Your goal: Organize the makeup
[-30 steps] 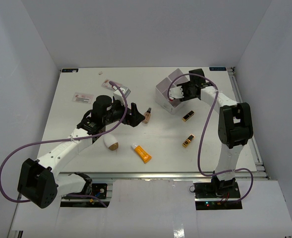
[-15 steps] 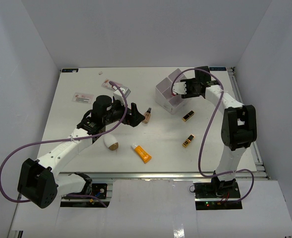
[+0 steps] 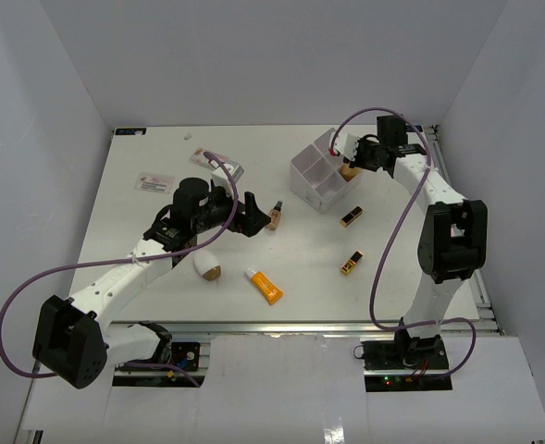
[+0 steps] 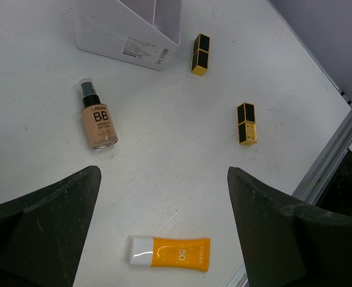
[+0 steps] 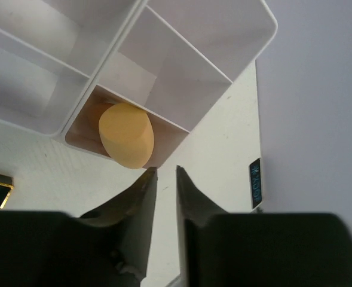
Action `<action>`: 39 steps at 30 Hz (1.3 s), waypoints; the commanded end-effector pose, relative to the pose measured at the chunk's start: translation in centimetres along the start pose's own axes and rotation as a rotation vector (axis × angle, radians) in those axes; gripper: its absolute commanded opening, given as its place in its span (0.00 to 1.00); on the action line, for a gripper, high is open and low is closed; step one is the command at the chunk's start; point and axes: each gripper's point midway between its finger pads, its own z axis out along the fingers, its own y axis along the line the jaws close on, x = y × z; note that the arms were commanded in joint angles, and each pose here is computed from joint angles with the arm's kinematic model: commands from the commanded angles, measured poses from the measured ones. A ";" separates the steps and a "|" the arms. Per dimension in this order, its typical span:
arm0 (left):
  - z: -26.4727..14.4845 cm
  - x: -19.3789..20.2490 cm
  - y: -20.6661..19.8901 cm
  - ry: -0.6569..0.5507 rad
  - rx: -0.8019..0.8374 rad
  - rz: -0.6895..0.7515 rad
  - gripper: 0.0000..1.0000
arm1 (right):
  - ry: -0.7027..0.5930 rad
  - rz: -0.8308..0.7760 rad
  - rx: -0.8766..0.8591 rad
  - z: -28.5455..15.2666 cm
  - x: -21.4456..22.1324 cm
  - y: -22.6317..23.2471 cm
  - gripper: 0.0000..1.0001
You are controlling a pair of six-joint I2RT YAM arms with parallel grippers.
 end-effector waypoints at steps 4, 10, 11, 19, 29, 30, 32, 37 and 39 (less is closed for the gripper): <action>-0.5 -1.9 -0.6 -0.049 0.012 0.029 0.98 | -0.078 0.326 0.029 0.6 -0.5 -1.0 0.17; -0.4 -1.8 -0.6 -0.047 0.011 0.028 0.98 | -0.076 0.370 0.003 1.9 0.0 -0.1 0.16; -0.4 -1.8 -0.6 -0.047 0.010 0.028 0.98 | -0.074 0.374 -0.002 2.1 0.1 0.1 0.16; -0.3 -1.7 -0.5 -0.042 0.009 0.028 0.98 | -0.069 0.400 -0.028 3.7 0.7 1.0 0.16; -0.2 -1.6 -0.5 -0.040 0.007 0.027 0.98 | -0.050 0.375 -0.045 4.4 0.7 1.6 0.18; -0.3 -1.6 -0.4 -0.041 0.006 0.027 0.98 | -0.052 0.374 -0.040 4.2 0.6 1.4 0.18; -0.3 -1.7 -0.4 -0.042 0.006 0.027 0.98 | -0.065 0.369 -0.015 3.4 0.0 0.6 0.19; -0.3 -1.7 -0.4 -0.043 0.005 0.028 0.98 | -0.112 0.381 0.078 0.1 -1.9 -2.4 0.21; -0.3 -1.7 -0.4 -0.043 0.005 0.029 0.98 | -0.134 0.398 0.107 -1.5 -2.7 -3.2 0.21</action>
